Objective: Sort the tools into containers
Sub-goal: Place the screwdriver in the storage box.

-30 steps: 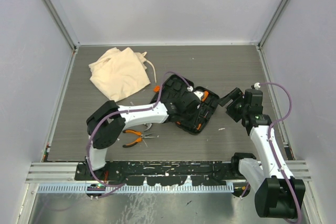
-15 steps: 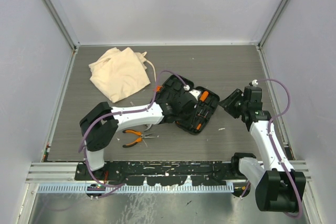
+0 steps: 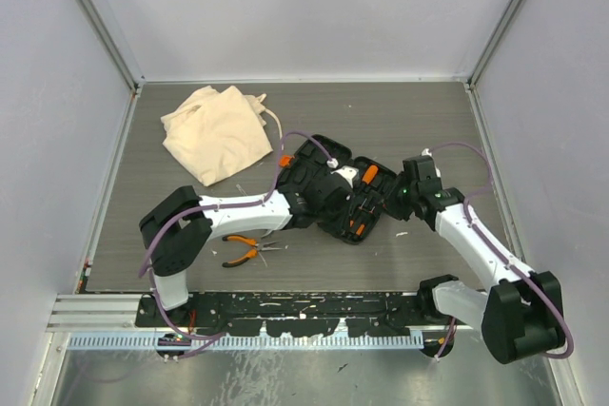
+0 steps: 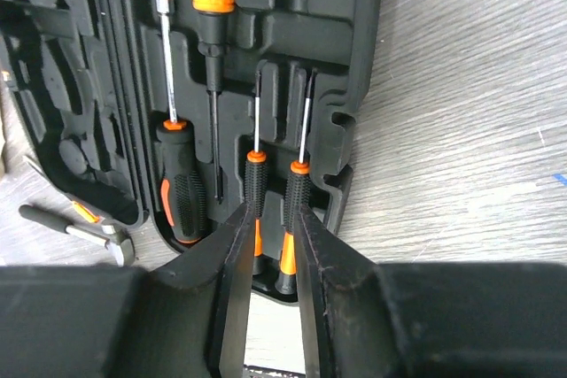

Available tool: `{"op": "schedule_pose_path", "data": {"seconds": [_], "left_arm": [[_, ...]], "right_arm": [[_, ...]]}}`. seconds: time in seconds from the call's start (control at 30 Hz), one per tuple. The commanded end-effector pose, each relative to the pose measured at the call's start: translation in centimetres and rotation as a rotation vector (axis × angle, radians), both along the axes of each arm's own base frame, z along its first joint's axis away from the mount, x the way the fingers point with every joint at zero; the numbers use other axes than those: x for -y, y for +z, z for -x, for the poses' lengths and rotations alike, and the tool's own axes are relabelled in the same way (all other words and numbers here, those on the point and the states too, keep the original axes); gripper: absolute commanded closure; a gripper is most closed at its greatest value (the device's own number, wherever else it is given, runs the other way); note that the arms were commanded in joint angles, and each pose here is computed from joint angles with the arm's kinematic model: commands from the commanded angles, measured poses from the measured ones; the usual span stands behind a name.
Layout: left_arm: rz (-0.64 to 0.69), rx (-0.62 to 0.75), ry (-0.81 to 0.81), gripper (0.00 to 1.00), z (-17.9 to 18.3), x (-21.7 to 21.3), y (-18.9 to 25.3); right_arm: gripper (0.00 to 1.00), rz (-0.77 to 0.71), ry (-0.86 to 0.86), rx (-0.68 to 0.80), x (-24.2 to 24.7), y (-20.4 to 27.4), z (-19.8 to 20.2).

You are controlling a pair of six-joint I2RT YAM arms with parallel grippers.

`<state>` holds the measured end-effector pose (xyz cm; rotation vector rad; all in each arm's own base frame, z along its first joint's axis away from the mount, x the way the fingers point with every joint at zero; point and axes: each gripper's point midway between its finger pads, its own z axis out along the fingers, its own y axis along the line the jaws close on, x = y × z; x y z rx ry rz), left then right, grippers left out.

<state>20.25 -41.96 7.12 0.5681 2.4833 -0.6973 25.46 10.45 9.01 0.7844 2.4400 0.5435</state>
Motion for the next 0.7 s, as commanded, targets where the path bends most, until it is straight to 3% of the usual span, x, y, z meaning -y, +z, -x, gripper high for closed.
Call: {"op": "schedule_pose_path", "data": {"seconds": [0.0,0.67], "left_arm": [[0.101,0.063,0.024,0.70,-1.1,0.9,3.4],[0.111,0.068,0.004,0.71,-1.0,1.2,3.6]], "right_arm": [[0.71,0.009,-0.016,0.004,-0.9,0.7,-1.2],[0.77,0.123,0.081,-0.126,-2.2,-2.8,-0.7]]}}
